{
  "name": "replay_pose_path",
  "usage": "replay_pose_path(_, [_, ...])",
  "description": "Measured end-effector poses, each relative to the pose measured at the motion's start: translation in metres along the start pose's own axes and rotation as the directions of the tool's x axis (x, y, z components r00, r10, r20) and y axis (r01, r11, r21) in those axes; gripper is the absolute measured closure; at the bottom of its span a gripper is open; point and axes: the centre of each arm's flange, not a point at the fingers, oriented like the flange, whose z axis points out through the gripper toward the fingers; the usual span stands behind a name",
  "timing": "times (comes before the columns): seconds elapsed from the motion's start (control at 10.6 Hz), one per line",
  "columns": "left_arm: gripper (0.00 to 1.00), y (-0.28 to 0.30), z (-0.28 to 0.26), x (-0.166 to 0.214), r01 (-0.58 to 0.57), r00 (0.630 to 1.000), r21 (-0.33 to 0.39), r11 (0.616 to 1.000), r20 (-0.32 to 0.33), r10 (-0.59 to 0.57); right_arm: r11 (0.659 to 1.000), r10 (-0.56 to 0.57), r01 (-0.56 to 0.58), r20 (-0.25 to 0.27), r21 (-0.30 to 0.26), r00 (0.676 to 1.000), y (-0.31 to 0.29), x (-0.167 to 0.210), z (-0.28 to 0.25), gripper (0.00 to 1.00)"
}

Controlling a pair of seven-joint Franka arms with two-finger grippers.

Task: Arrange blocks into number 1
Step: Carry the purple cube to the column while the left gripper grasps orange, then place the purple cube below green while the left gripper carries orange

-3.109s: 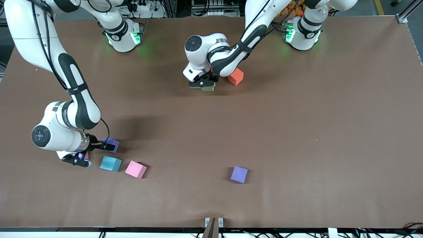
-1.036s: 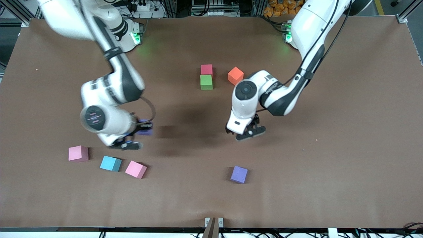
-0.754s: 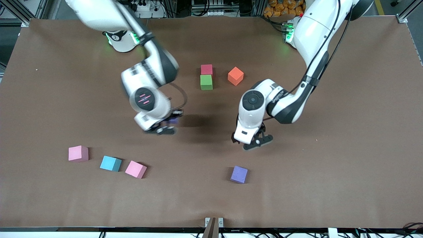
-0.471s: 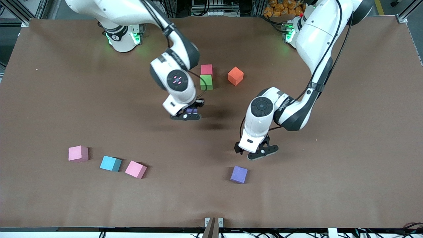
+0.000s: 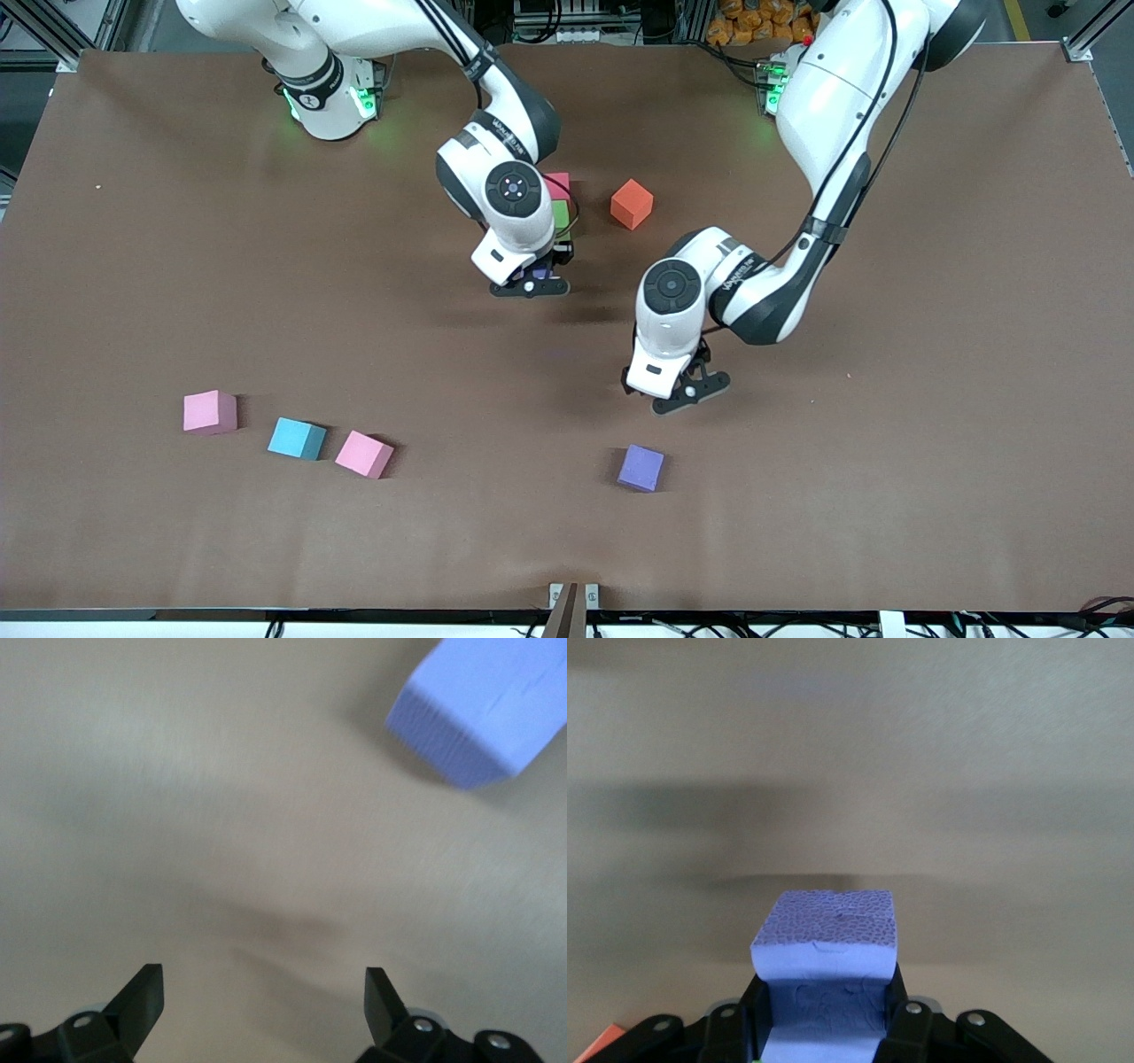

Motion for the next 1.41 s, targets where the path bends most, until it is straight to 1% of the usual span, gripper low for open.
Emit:
replay_pose_path(0.09, [0.00,-0.005,0.001,-0.012,0.021,0.999,0.010,1.000,0.042,-0.022,1.000,-0.004,0.004,-0.007,0.005,1.000,-0.006,-0.007,0.010,0.48])
replay_pose_path(0.19, [0.00,-0.013,-0.002,-0.025,0.045,0.997,0.023,0.999,0.067,-0.046,1.000,-0.003,0.004,-0.022,0.014,1.000,-0.011,-0.014,0.021,0.48])
replay_pose_path(0.28, [0.00,-0.022,-0.009,-0.040,0.075,0.994,0.039,0.996,0.076,-0.078,1.000,0.002,-0.002,-0.029,0.017,1.000,-0.014,-0.021,0.032,0.48])
replay_pose_path(0.47, [0.00,-0.042,-0.026,-0.067,0.160,0.984,0.071,0.985,0.068,-0.165,1.000,0.013,-0.013,-0.027,0.013,1.000,-0.016,-0.027,0.038,0.48])
replay_pose_path(0.57, [0.00,-0.052,-0.031,-0.077,0.226,0.970,0.075,0.971,0.077,-0.232,1.000,0.014,-0.014,-0.025,0.012,1.000,-0.016,-0.028,0.038,0.48])
replay_pose_path(0.66, [0.00,-0.064,-0.034,-0.087,0.302,0.948,0.064,0.951,0.086,-0.307,1.000,0.014,-0.014,-0.024,0.011,1.000,-0.016,-0.028,0.039,0.48])
replay_pose_path(0.85, [0.00,-0.101,-0.039,-0.109,0.451,0.888,0.044,0.891,0.077,-0.453,1.000,0.013,-0.013,-0.019,0.008,1.000,-0.015,-0.030,0.041,0.48])
replay_pose_path(0.94, [0.00,-0.118,-0.042,-0.129,0.495,0.864,0.057,0.867,0.067,-0.498,1.000,0.018,-0.018,-0.010,0.010,1.000,-0.016,-0.033,0.044,0.48])
replay_pose_path(1.13, [0.00,-0.129,-0.036,-0.186,0.533,0.840,0.094,0.841,0.055,-0.539,1.000,0.022,-0.022,0.004,0.020,1.000,-0.021,-0.039,0.045,0.48])
replay_pose_path(1.32, [0.00,-0.125,-0.027,-0.242,0.547,0.831,0.083,0.833,0.067,-0.552,1.000,0.017,-0.017,0.008,0.021,1.000,-0.024,-0.044,0.047,0.48])
replay_pose_path(1.41, [0.00,-0.122,-0.026,-0.261,0.543,0.833,0.071,0.836,0.075,-0.548,1.000,0.015,-0.015,0.009,0.021,1.000,-0.025,-0.045,0.047,0.48])
